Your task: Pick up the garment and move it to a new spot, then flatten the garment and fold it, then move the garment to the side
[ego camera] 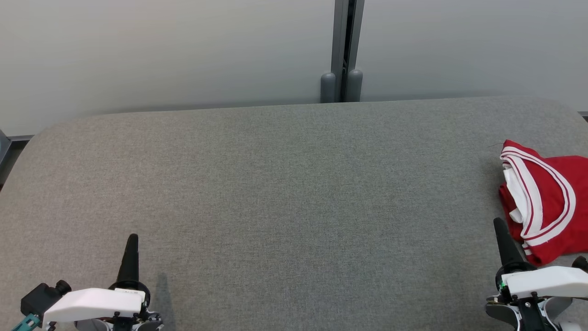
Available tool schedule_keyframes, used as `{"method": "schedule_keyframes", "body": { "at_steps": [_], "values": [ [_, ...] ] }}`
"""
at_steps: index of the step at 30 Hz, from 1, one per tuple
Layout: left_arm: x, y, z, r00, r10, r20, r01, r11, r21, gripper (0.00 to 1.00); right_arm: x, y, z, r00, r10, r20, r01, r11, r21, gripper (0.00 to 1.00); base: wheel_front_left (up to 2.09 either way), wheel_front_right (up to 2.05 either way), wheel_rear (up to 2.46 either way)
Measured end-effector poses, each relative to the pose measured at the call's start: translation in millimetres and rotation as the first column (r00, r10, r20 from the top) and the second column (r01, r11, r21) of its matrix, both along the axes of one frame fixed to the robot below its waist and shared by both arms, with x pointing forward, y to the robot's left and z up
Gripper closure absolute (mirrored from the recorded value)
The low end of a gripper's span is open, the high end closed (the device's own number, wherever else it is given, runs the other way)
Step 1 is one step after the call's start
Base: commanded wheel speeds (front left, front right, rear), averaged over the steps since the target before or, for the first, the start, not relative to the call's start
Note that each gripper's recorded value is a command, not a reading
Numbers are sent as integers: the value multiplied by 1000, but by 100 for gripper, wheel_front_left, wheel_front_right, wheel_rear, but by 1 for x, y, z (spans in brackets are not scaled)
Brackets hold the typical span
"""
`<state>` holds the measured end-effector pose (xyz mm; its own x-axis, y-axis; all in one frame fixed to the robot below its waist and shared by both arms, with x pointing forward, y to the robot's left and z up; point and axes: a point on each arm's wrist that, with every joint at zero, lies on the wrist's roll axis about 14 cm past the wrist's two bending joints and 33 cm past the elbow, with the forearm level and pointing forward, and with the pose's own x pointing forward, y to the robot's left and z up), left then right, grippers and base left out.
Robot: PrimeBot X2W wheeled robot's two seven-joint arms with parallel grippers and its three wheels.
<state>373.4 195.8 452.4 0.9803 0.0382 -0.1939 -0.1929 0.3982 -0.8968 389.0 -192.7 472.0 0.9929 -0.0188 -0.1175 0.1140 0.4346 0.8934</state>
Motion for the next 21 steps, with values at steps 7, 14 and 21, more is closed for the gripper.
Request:
{"method": "schedule_keyframes", "body": {
  "at_steps": [7, 14, 21],
  "values": [
    [2, 0, 6, 1000, 5, 24, -3, 998, -65, 100, 0, -1, 3, 1000, -7, 10, 6, 998, 69, 100, 0, 0, 0],
    [4, 1, 12, 999, 9, 44, -3, 992, -125, 100, 0, -2, 9, 1000, -12, 27, 8, 991, 135, 100, 0, 0, 0],
    [6, 1, 18, 998, 15, 65, -3, 983, -181, 100, 1, -2, 13, 999, -17, 40, 8, 981, 196, 100, 0, 0, 0]
  ]
}}
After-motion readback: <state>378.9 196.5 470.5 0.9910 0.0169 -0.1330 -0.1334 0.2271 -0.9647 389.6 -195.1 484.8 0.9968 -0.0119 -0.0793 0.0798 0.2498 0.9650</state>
